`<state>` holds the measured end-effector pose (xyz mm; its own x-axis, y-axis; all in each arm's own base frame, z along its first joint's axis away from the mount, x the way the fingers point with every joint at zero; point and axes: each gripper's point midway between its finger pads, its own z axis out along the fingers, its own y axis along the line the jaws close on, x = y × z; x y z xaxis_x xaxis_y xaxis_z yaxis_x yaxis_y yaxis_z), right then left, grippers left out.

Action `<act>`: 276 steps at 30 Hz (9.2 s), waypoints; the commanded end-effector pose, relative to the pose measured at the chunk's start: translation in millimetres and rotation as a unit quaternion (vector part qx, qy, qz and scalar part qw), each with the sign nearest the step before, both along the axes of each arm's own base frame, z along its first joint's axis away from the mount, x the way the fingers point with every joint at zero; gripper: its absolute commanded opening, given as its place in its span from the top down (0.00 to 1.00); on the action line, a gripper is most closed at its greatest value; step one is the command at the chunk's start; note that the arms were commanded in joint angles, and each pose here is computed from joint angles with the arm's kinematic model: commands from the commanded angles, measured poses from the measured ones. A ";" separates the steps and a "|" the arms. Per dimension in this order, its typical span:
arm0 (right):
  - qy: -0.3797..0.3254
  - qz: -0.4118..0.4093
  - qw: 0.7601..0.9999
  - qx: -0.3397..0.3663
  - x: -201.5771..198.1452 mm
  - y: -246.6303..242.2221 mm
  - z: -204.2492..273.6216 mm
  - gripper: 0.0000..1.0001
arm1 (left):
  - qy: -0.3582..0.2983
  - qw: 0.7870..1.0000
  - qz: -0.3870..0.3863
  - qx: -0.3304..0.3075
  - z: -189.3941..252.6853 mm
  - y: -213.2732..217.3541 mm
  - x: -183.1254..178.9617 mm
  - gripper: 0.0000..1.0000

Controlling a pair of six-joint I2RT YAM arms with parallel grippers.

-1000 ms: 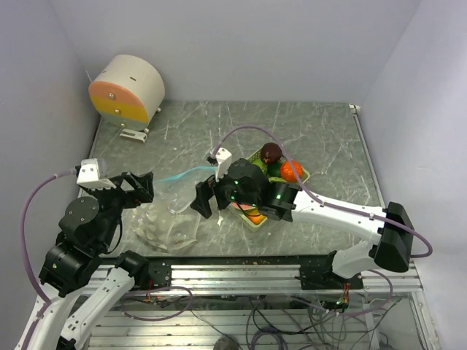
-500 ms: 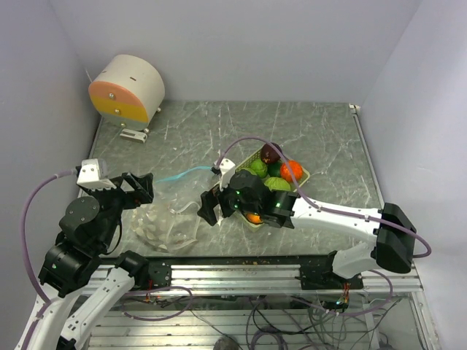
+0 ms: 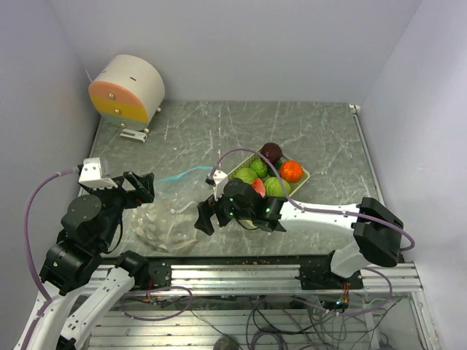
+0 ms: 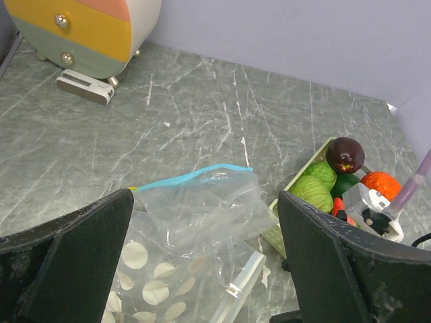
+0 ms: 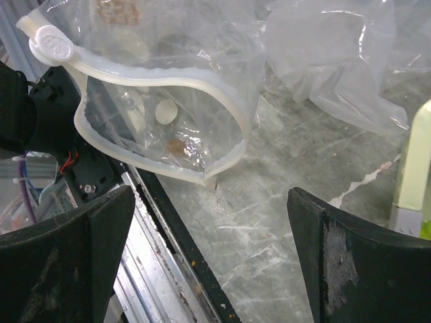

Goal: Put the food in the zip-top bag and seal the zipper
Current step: Pick up the zipper food storage bag at the center of the board, then open the zipper of the food storage bag, then pick up the fake fruit from the bin, then place the fake fruit in the zipper food storage bag.

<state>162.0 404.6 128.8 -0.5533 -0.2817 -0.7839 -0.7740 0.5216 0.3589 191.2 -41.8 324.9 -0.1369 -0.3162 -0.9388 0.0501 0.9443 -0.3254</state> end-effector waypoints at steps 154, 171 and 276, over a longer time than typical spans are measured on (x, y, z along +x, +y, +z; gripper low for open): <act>0.173 -0.444 0.878 -0.055 97.2 -149.5 -45.8 0.11 | 0.066 0.996 0.009 0.058 -31.6 -16.6 44.1 0.93; 0.127 -0.436 0.890 -0.049 92.3 -168.7 11.7 1.00 | 0.080 0.995 -0.018 0.052 -30.4 -30.5 48.8 0.93; -0.139 -0.222 0.963 0.063 80.0 -58.4 171.4 0.25 | 0.109 0.946 -0.249 -0.177 -7.6 -139.8 27.0 0.93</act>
